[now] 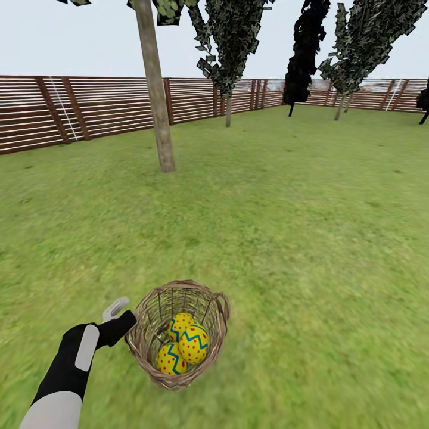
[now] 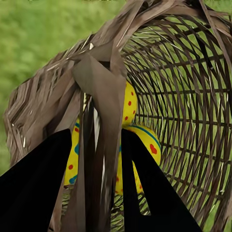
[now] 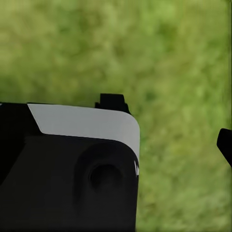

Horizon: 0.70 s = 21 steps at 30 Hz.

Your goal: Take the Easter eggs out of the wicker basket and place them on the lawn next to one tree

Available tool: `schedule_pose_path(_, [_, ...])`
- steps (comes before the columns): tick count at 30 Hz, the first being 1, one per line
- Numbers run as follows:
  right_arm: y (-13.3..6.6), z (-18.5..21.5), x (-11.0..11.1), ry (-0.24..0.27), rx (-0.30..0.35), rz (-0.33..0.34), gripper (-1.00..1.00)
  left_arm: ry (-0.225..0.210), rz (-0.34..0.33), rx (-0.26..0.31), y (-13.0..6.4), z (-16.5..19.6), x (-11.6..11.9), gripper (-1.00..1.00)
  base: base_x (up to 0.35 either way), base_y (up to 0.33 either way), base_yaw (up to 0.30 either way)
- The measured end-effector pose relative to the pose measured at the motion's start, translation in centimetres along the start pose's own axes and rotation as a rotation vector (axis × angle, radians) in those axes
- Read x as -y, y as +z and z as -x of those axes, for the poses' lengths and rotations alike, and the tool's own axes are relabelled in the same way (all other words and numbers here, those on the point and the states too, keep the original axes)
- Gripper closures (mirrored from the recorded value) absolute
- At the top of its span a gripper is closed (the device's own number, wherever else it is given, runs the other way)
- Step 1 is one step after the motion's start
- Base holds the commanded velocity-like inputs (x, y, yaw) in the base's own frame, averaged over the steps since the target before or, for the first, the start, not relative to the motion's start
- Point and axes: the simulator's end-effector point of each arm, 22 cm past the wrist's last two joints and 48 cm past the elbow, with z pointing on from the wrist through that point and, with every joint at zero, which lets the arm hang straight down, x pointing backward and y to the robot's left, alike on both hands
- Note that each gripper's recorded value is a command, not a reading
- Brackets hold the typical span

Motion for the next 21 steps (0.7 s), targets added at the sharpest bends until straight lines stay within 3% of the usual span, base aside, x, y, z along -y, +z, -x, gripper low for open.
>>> schedule_pose_path(9, [-1.4, 0.1, -0.3, -0.003, -0.002, 0.007, -1.0, -0.001, -0.001, -0.001, -1.1, 0.3, 0.8, 1.0, 0.172, 0.0, 0.006])
schedule_pose_path(21, [-3.2, 0.3, -0.3, -0.003, 0.0, 0.01, -1.0, 0.0, 0.0, 0.001, -2.6, 1.0, 1.6, 1.0, 0.172, 0.0, 0.28])
